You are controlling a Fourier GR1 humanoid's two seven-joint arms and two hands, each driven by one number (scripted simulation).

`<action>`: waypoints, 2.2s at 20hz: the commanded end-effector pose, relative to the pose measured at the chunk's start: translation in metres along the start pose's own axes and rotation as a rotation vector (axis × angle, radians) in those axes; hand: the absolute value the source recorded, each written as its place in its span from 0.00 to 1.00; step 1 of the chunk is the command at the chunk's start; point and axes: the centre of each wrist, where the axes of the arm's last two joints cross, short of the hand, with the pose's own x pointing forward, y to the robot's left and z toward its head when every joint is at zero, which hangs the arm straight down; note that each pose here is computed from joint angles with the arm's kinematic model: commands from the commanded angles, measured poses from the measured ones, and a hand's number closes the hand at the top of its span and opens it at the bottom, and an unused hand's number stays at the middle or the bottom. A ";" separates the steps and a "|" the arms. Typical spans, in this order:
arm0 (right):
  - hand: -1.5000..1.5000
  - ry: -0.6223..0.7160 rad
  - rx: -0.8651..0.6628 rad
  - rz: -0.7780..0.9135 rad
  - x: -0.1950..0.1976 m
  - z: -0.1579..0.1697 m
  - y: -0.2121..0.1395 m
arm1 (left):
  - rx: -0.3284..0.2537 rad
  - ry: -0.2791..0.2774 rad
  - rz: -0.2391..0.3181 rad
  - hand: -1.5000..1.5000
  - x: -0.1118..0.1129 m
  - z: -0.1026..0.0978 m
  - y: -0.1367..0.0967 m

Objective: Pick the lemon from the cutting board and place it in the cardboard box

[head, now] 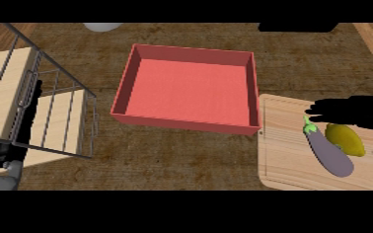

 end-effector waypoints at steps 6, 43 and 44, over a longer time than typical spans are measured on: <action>0.00 -0.094 0.116 -0.030 0.000 0.004 0.009 | 0.018 0.013 -0.011 0.50 -0.013 -0.007 0.000; 1.00 1.109 -0.986 -0.182 0.008 -0.061 0.030 | 0.143 0.168 -0.049 0.50 -0.041 0.040 0.037; 1.00 1.083 -1.006 -0.187 0.013 -0.077 0.023 | 0.135 0.159 -0.052 0.50 -0.039 0.040 0.036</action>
